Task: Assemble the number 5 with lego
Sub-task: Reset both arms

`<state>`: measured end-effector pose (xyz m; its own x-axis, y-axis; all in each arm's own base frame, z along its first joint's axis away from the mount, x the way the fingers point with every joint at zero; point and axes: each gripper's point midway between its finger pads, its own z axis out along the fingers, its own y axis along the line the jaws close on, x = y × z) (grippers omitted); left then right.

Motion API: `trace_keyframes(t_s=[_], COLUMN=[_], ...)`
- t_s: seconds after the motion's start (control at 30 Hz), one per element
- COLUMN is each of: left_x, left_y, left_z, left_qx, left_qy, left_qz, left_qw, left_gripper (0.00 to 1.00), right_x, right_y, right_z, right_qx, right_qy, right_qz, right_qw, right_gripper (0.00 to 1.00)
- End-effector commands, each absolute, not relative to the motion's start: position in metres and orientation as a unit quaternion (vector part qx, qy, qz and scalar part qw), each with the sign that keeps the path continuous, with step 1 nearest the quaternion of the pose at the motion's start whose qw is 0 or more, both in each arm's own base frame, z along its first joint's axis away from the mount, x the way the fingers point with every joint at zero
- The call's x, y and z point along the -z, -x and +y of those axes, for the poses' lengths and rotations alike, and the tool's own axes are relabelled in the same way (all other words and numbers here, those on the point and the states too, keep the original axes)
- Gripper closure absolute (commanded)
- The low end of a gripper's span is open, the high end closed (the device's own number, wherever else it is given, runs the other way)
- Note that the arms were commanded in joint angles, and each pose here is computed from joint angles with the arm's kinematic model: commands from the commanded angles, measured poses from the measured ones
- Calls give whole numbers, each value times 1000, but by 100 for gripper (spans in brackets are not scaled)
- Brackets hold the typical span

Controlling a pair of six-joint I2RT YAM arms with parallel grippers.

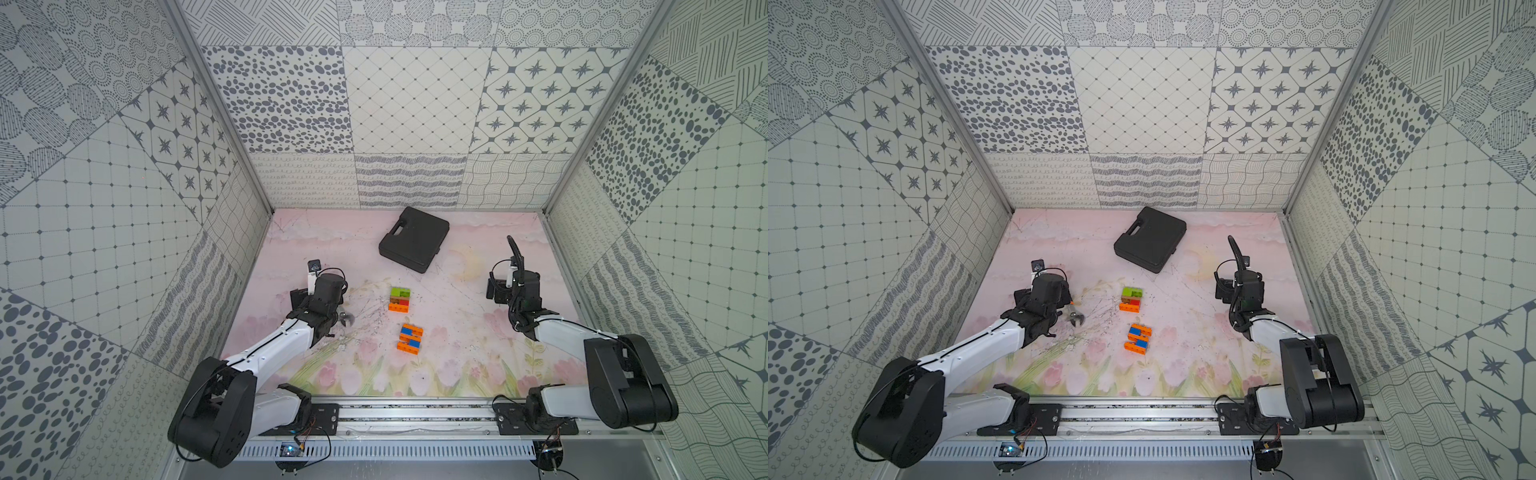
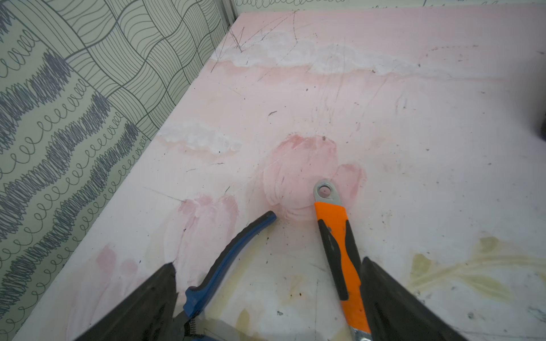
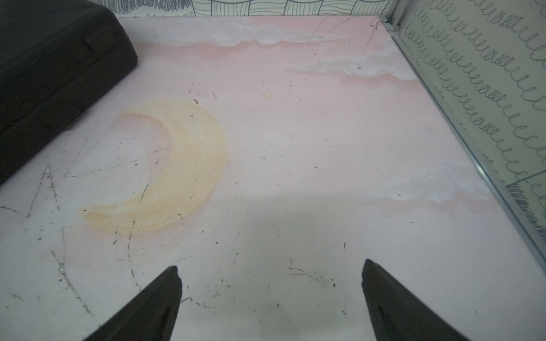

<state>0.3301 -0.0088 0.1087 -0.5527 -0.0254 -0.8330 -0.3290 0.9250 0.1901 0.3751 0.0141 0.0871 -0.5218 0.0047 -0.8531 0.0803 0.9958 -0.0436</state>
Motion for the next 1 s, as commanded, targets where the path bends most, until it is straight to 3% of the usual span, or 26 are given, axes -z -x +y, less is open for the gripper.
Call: trace_keyframes(t_s=[0.0,0.17,0.33,0.43,0.73,0.8,0.97], left_x=[-115,-114,-106,-112,-90,-84,-84], left_y=[-360,-374,-383,-385,-392,-394,-398], left_z=[-12,-22,-16,-12,0,8,12], left_qx=[-137,-105,-95,-97,-55,-42,-45], left_qy=[78,48,36,22,31,65,63], left_qz=[837,815,831,814,799,825,819], left_qw=[524,567,546,572,598,559,569], left_gripper=[0,1,0,0,1,0,0], right_x=[-120,-120,-118,-118,-109,-105,-105], right_y=[-404,-405,-400,-401,-404,-406,-407], right_z=[36,42,54,32,23,14,11], right_qx=[1,-2,-12,7,-11,-3,-2], right_qy=[22,49,100,44,27,4,-2], right_qz=[835,831,810,805,799,807,808], right_qw=[550,553,578,592,601,590,589], right_gripper=[1,1,1,1,1,1,1])
